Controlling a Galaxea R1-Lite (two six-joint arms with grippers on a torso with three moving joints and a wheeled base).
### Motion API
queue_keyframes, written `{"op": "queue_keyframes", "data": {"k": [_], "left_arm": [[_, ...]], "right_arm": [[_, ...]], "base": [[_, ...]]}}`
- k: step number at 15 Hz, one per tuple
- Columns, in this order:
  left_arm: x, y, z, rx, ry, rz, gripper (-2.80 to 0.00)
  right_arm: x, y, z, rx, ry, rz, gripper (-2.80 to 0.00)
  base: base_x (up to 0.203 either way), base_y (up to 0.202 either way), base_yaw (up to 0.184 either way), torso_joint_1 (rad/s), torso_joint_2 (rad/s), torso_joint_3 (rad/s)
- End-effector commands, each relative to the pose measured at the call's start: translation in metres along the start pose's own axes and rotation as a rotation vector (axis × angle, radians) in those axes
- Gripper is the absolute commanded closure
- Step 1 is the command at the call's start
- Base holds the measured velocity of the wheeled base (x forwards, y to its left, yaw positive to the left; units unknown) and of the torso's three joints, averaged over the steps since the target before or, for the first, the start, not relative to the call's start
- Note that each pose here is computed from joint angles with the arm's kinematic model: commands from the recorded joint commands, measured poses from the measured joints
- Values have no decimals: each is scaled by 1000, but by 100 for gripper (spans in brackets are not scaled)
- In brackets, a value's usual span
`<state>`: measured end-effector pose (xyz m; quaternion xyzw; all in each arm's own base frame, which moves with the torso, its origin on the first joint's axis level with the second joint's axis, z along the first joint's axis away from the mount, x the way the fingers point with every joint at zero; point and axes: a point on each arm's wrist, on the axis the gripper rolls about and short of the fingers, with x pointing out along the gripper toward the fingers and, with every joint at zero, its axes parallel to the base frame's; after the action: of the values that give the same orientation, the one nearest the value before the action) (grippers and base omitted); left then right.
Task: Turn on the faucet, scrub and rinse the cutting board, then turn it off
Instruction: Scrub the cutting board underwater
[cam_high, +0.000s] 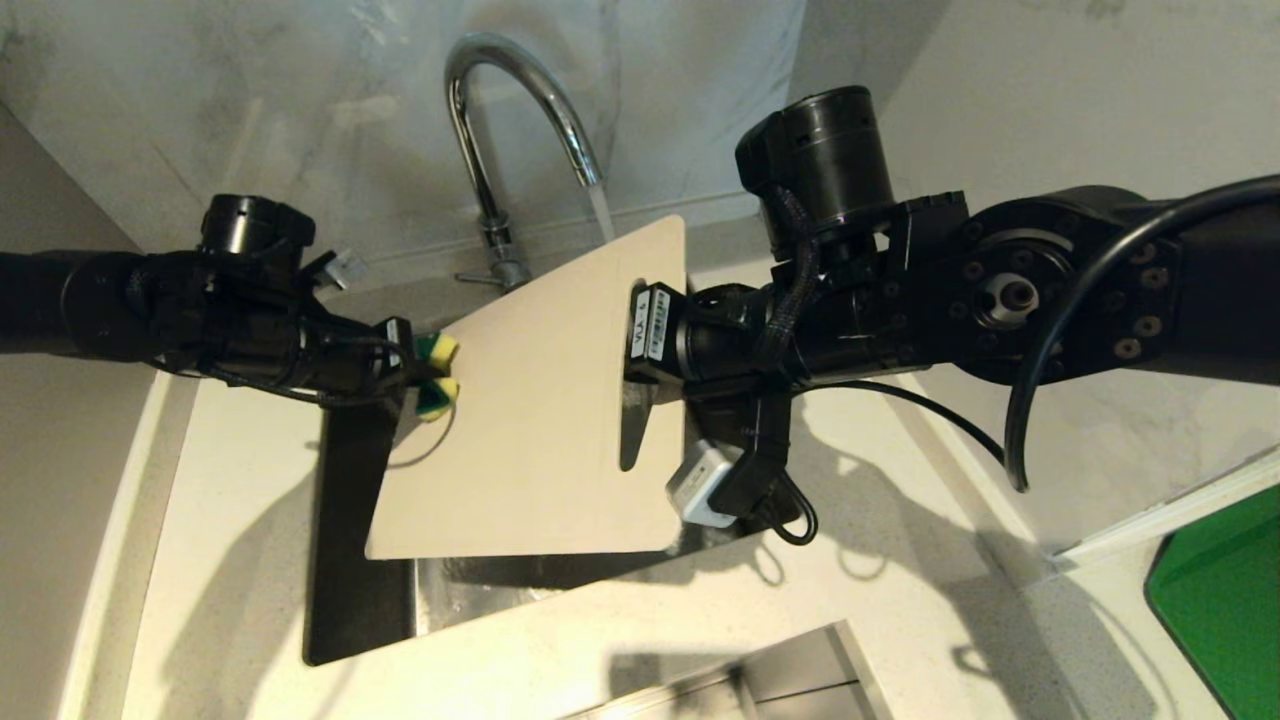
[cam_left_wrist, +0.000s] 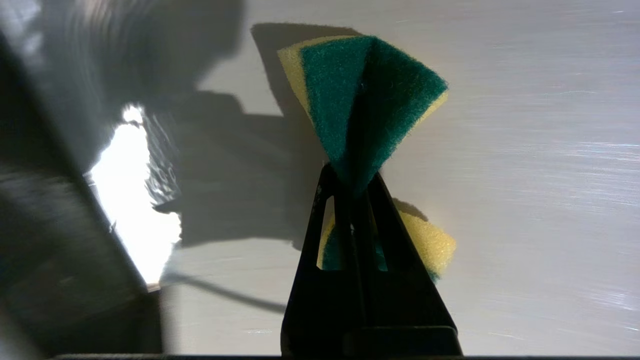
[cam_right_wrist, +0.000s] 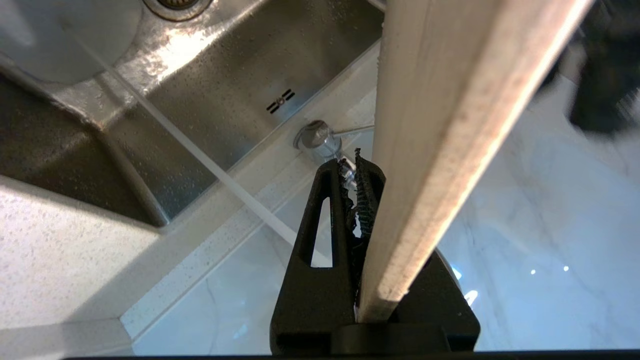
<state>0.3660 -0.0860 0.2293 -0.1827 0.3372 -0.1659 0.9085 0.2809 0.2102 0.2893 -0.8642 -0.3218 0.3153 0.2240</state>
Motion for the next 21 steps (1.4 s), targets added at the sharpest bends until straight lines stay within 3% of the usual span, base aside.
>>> {"op": "queue_keyframes", "data": {"k": [1,4,6,7,10,13,18,20,21], "left_arm": [[12,35,-10,-44,31,60,0],[23,79,-14,-66,1,94,0],[15,75,-9,-58,-24,86,0],[7,65,-5,-41,-45,69,0],[-23,10,2,28,-78,-29,0],[-51,-39,3,38,-73,-118,0],[-86,-128,-31,60,17,-291,0],[-90,-149,-38,45,35,-319,0],[-87,-149,-38,41,35,-313,0]], "right_arm": [[-3,-1,0,-16,1,-5,0],[-3,-2,0,-16,3,-6,0],[-4,-2,-1,-16,6,-6,0],[-3,-2,0,-17,5,-5,0],[-3,-2,-1,-17,6,-5,0],[-4,-2,-1,-16,8,-7,0],[-4,-2,-1,-16,9,-7,0],[-7,-1,1,-14,3,-2,0],[-9,-1,1,-14,4,-3,0]], "base": [[0,0,0,0,0,0],[0,0,0,0,0,0],[0,0,0,0,0,0],[0,0,0,0,0,0],[0,0,0,0,0,0],[0,0,0,0,0,0],[0,0,0,0,0,0],[0,0,0,0,0,0],[0,0,0,0,0,0]]}}
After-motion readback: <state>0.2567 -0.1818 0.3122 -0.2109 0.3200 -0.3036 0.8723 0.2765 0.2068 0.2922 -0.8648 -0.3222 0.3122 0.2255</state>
